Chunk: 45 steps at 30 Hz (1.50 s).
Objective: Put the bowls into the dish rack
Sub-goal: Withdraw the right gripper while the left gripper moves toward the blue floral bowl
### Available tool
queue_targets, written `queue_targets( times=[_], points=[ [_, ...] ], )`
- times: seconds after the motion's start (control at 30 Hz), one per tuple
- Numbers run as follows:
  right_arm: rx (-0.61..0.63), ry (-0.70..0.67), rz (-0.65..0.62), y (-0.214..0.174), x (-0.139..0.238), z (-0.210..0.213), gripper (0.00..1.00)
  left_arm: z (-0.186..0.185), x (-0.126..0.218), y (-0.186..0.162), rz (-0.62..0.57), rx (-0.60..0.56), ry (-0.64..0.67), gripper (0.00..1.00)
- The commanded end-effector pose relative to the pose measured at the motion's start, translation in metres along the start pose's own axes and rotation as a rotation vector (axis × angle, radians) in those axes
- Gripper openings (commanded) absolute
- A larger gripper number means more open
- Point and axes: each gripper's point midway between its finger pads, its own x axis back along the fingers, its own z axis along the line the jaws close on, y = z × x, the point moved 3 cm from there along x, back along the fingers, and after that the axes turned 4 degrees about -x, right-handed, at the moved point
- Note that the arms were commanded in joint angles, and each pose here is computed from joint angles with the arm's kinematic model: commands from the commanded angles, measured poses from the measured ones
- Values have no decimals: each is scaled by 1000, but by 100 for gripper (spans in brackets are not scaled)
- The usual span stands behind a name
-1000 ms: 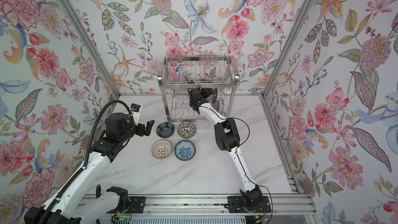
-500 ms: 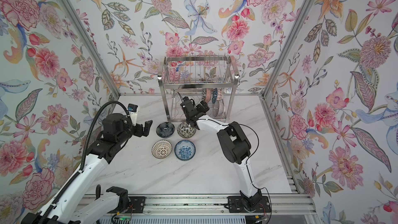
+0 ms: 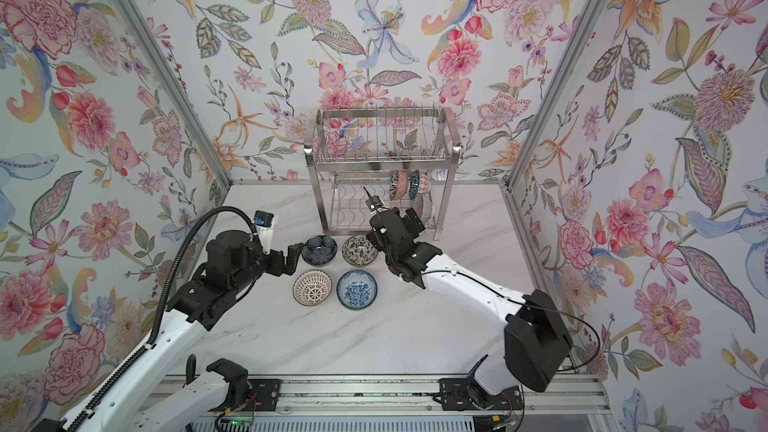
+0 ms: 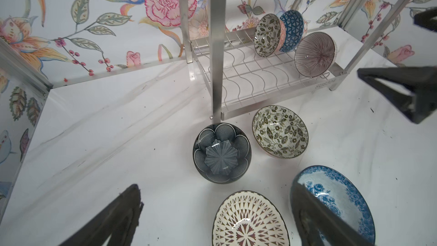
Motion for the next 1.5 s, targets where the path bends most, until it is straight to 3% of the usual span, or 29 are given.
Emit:
queue_targets(
  times=[0.0, 0.23, 0.53, 0.8, 1.0, 1.13, 1.33, 1.47],
  points=[
    [-82, 115, 63, -21, 24, -10, 99, -12, -10, -11, 34, -8, 23, 99],
    [-245, 126, 109, -41, 47, -61, 99, -65, -36, -32, 71, -53, -103, 99],
    [-270, 115, 150, -40, 42, -75, 99, -94, -75, -65, 182, -44, -177, 99],
    [-268, 130, 162, -30, 39, -77, 99, -115, -92, -82, 241, -16, -241, 85],
    [-237, 115, 149, -8, 77, -94, 99, -123, -99, -88, 273, -28, -267, 75],
    [-222, 70, 176, -18, 83, -109, 99, -126, -105, -94, 291, -33, -277, 67],
    [-218, 183, 251, -43, 70, -84, 99, -129, -110, -95, 311, -34, -281, 51],
    [-245, 240, 237, -45, 63, -73, 99, -130, -112, -93, 315, -37, -282, 34]
  ],
)
